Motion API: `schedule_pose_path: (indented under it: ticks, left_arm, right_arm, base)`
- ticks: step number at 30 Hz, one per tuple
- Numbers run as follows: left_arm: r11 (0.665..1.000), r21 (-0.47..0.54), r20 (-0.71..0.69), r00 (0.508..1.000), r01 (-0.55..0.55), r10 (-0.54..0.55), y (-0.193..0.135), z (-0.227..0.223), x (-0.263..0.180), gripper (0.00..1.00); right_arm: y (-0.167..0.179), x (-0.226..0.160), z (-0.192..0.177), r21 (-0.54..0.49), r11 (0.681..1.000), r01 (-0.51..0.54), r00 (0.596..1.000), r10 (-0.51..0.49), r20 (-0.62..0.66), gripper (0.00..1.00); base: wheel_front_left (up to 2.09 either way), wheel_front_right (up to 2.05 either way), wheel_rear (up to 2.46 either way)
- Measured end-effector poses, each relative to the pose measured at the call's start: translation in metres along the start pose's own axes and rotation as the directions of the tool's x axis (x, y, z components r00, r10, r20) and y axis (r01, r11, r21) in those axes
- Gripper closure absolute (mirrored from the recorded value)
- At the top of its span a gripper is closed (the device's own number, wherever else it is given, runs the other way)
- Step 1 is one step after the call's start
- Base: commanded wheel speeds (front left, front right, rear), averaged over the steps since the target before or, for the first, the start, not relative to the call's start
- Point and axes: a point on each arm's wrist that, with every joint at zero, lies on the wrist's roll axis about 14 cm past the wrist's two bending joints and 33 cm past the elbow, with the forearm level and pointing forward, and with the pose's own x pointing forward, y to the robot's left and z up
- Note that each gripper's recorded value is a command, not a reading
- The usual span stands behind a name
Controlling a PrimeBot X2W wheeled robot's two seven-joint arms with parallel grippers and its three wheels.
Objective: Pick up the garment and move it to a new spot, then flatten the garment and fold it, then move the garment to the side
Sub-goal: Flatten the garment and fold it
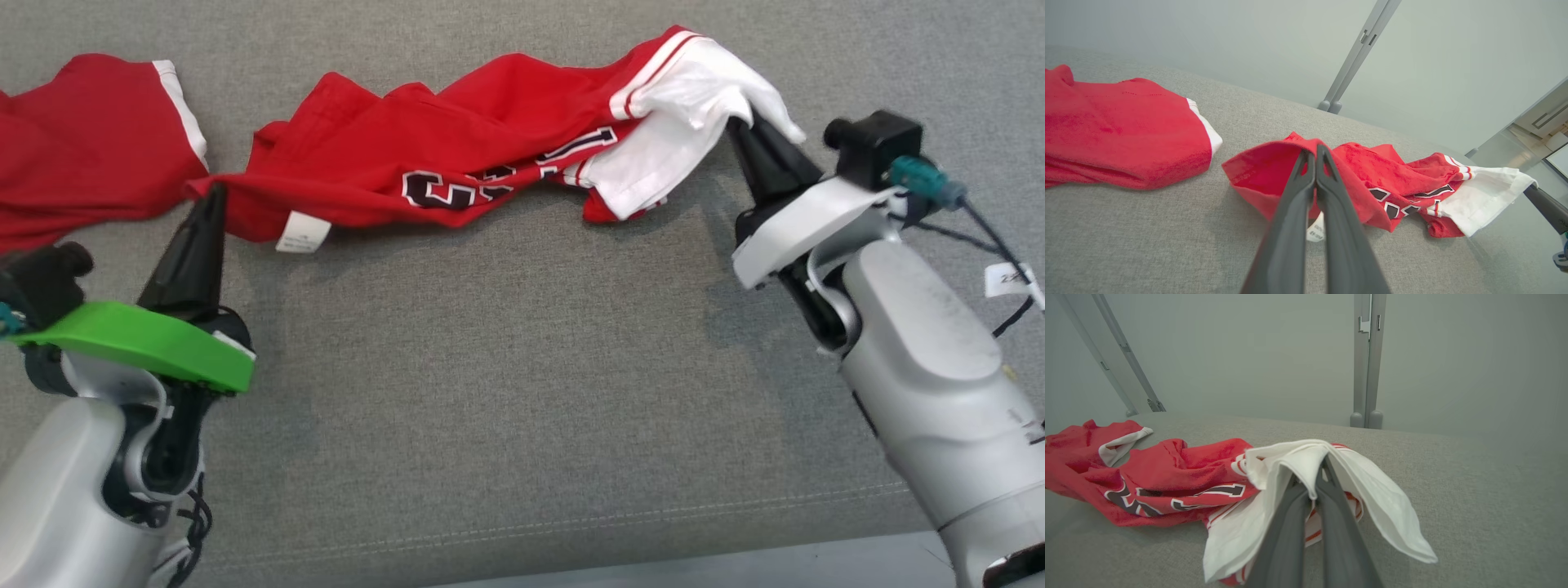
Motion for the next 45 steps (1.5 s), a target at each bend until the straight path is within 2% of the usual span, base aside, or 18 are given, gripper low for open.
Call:
schedule_pose_path:
  ticks: [7, 11, 18, 21, 24, 27, 33, 36, 39, 42, 45]
  left_arm:
    - [0.996, -0.038, 0.163, 0.984, 0.076, -0.068, -0.01, 0.079, 0.0, 1.0]
    - [0.994, -0.016, 0.191, 0.976, 0.107, -0.102, -0.017, 0.105, -0.004, 1.0]
    - [0.972, -0.066, 0.176, 0.961, 0.227, -0.213, -0.057, 0.112, -0.009, 1.0]
    - [0.963, -0.066, 0.169, 0.954, 0.26, -0.246, -0.068, 0.111, -0.016, 1.0]
    - [0.952, -0.042, 0.187, 0.939, 0.302, -0.289, -0.082, 0.122, -0.025, 1.0]
    - [0.935, 0.0, 0.223, 0.911, 0.355, -0.346, -0.099, 0.141, -0.037, 1.0]
    - [0.883, 0.116, 0.251, 0.846, 0.456, -0.47, -0.138, 0.173, -0.069, 1.0]
    - [0.852, 0.13, 0.249, 0.816, 0.506, -0.522, -0.156, 0.18, -0.079, 1.0]
    - [0.847, 0.126, 0.198, 0.823, 0.517, -0.532, -0.158, 0.175, -0.077, 1.0]
    - [0.851, 0.025, 0.135, 0.842, 0.524, -0.522, -0.153, 0.157, -0.068, 1.0]
    - [0.882, -0.062, 0.035, 0.884, 0.467, -0.466, -0.133, 0.125, -0.045, 1.0]
  right_arm:
    - [-0.044, -0.007, 0.094, -0.046, 0.997, 0.056, 0.974, -0.045, 0.224, 1.0]
    - [-0.054, -0.022, 0.115, -0.038, 0.997, 0.068, 0.963, -0.055, 0.263, 1.0]
    - [-0.052, -0.052, 0.147, 0.001, 0.999, 0.036, 0.951, -0.035, 0.308, 1.0]
    - [-0.054, -0.071, 0.152, 0.009, 1.0, 0.03, 0.951, -0.031, 0.307, 1.0]
    - [-0.055, -0.091, 0.17, 0.013, 1.0, 0.02, 0.935, -0.023, 0.354, 1.0]
    - [-0.054, -0.115, 0.212, -0.015, 1.0, 0.008, 0.887, -0.001, 0.461, 1.0]
    - [-0.037, -0.181, 0.301, -0.133, 0.991, -0.013, 0.747, 0.098, 0.658, 1.0]
    - [-0.038, -0.212, 0.331, -0.166, 0.986, 0.013, 0.689, 0.111, 0.716, 1.0]
    - [-0.053, -0.217, 0.328, -0.147, 0.988, 0.04, 0.738, 0.07, 0.672, 1.0]
    - [-0.068, -0.202, 0.301, -0.048, 0.998, 0.027, 0.808, 0.007, 0.589, 1.0]
    - [-0.084, -0.179, 0.268, 0.03, 0.999, 0.045, 0.87, -0.054, 0.49, 1.0]
  base:
    - [0.0, 0.0, 0.0]
    - [0.0, 0.0, 0.0]
    - [0.0, 0.0, 0.0]
    - [0.0, 0.0, 0.0]
    - [0.0, 0.0, 0.0]
    - [0.0, 0.0, 0.0]
    - [0.0, 0.0, 0.0]
    - [0.0, 0.0, 0.0]
    - [0.0, 0.0, 0.0]
    - [0.0, 0.0, 0.0]
    - [0.0, 0.0, 0.0]
